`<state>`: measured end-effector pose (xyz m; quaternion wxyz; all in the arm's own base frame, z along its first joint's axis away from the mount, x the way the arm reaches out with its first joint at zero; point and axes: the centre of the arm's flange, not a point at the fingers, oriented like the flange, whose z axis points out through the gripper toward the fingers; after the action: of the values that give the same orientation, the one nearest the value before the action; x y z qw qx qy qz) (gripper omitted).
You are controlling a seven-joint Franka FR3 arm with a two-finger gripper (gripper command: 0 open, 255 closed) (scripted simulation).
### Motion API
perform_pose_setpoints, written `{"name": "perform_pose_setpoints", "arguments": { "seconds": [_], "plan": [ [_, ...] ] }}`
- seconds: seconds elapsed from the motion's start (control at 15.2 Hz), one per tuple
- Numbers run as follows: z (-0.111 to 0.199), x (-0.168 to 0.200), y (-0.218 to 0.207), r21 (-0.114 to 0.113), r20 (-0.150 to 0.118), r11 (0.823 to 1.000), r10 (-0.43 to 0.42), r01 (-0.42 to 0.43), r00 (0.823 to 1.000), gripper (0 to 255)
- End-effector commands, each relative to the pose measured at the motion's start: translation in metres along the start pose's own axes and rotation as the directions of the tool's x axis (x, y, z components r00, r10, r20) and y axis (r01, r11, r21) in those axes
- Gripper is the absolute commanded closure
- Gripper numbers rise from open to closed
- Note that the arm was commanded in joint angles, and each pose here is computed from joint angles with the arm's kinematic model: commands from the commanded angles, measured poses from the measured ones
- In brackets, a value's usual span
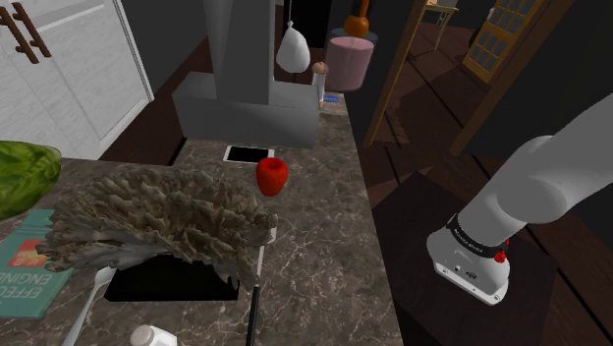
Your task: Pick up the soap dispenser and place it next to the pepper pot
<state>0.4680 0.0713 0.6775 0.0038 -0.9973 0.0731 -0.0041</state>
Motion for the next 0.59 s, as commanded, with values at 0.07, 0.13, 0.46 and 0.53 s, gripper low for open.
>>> {"name": "perform_pose_setpoints", "arguments": {
  "seconds": [0.07, 0.13, 0.46, 0.53],
  "plan": [
    [0.000, 0.030, 0.029, 0.000, -0.001, 1.000, -0.001, 0.001, 1.000, 255],
    [0.000, 0.040, 0.037, 0.000, -0.001, 1.000, -0.001, 0.001, 1.000, 255],
    [0.001, 0.090, 0.080, 0.000, -0.001, 1.000, -0.001, 0.001, 1.000, 255],
    [0.002, 0.100, 0.089, 0.000, -0.001, 1.000, -0.001, 0.001, 1.000, 255]
  ]
}}
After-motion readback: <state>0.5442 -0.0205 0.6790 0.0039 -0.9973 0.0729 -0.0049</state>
